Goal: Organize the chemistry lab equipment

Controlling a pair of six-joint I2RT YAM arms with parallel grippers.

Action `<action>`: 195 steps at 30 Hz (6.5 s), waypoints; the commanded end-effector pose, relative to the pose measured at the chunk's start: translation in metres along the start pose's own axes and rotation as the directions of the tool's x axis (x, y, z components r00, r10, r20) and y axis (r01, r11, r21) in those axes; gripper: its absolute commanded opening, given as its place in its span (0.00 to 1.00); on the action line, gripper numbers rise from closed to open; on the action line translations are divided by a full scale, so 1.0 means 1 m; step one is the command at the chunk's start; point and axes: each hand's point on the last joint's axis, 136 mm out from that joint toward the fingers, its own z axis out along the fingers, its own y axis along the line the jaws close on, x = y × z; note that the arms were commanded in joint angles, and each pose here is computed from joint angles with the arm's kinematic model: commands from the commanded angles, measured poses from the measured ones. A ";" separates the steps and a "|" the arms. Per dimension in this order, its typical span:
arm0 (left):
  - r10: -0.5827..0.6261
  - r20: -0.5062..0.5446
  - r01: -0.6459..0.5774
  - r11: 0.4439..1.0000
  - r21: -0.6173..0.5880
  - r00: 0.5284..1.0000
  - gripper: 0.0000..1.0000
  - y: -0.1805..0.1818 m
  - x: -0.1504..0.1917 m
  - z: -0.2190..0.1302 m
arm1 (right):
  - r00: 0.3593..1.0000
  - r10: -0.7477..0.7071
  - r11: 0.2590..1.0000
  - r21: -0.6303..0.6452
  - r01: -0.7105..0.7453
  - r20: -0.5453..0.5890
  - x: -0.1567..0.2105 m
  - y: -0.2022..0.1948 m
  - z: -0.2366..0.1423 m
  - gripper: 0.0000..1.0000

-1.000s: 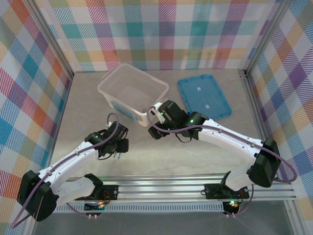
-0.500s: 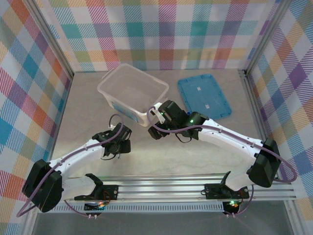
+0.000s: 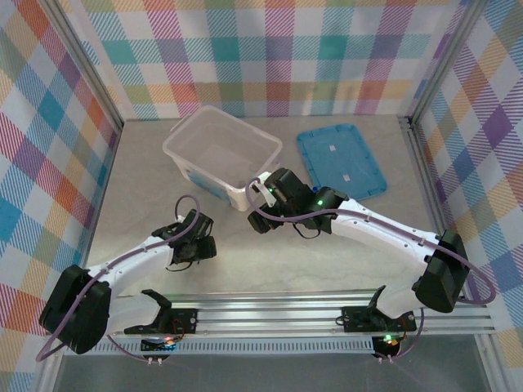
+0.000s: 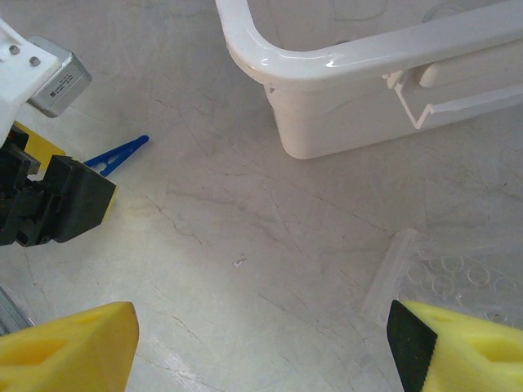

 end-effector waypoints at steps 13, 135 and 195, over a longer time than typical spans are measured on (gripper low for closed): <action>-0.029 -0.033 0.030 0.999 0.028 0.999 0.49 -0.006 0.004 0.009 | 1.000 0.007 1.000 -0.018 -0.007 -0.001 0.001 0.004 0.003 0.72; 0.026 0.265 -0.044 0.997 0.063 0.964 0.14 -0.101 -0.329 -0.064 | 0.996 0.069 0.996 -0.055 -0.066 0.052 0.020 0.003 -0.014 0.73; 0.045 -0.059 -0.048 0.998 -0.050 0.997 0.45 -0.077 -0.298 0.083 | 0.990 0.128 0.990 -0.069 -0.124 0.063 0.020 0.004 -0.028 0.73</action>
